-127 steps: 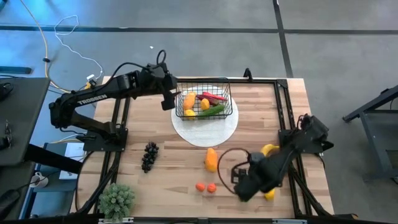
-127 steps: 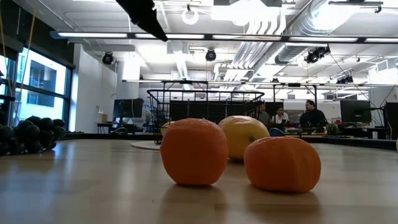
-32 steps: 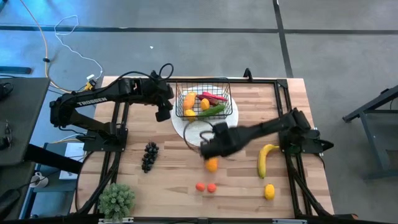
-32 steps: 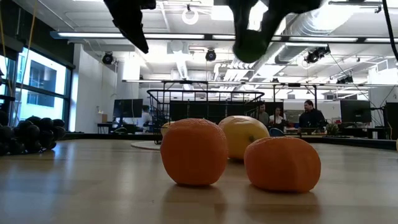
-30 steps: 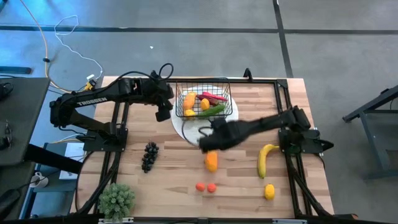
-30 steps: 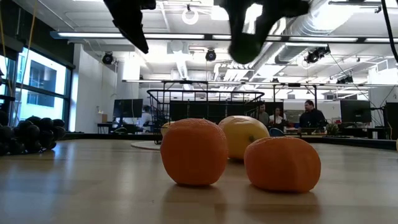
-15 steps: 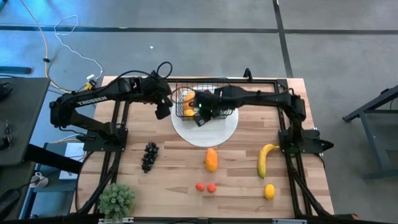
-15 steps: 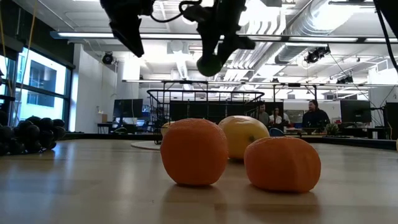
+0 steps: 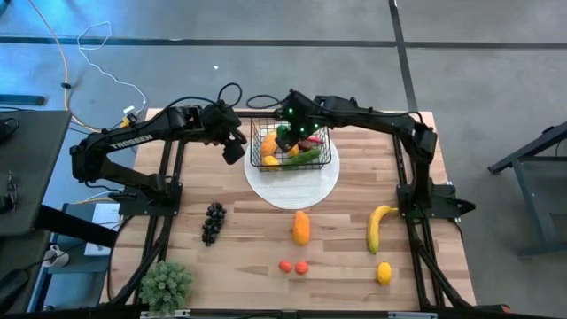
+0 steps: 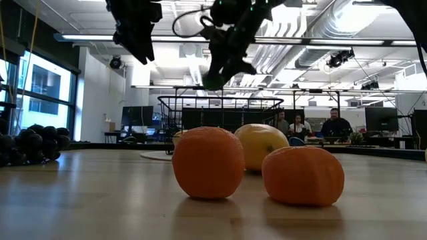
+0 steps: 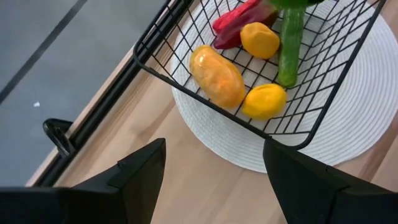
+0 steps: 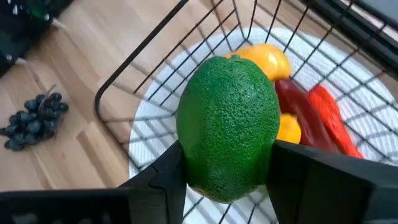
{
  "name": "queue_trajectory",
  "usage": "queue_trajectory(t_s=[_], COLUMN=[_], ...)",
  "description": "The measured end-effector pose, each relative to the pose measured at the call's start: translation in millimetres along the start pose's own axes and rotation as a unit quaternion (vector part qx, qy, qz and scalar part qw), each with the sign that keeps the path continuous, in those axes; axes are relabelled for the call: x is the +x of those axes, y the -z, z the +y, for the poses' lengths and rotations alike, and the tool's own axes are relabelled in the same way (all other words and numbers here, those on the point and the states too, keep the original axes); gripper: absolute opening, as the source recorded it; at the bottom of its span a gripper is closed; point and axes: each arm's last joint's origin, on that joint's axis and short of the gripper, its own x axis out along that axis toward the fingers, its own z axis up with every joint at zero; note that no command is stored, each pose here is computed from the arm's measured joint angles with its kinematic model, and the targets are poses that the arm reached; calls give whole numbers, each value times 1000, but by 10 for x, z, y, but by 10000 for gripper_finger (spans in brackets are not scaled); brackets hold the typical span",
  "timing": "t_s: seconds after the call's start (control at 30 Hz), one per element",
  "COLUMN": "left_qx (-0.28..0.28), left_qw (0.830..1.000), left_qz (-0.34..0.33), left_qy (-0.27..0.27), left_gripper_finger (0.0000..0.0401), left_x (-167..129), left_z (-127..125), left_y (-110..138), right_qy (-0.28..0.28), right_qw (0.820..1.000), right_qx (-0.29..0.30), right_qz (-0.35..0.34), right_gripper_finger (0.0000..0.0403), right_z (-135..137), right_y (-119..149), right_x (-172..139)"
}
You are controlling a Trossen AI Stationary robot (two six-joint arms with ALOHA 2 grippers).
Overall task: Build produce basket
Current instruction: Put the green lemon into the black basket
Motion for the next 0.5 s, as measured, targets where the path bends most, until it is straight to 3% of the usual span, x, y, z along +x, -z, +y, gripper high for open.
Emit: queue_trajectory(t_s=[0.2, 0.5], left_qx=[-28, -61], left_qw=[1000, 998], left_qz=[0, -1], left_qy=[0, 1], left_gripper_finger=[257, 257], left_x=[0, 0], left_z=[0, -1], left_y=[0, -1], right_qy=[-53, -84], right_qw=[999, 996], right_qx=[2, -7], right_qz=[-9, -29], right_gripper_finger=[142, 142], right_z=[-196, -347], right_y=[9, 211], right_x=[233, 602])
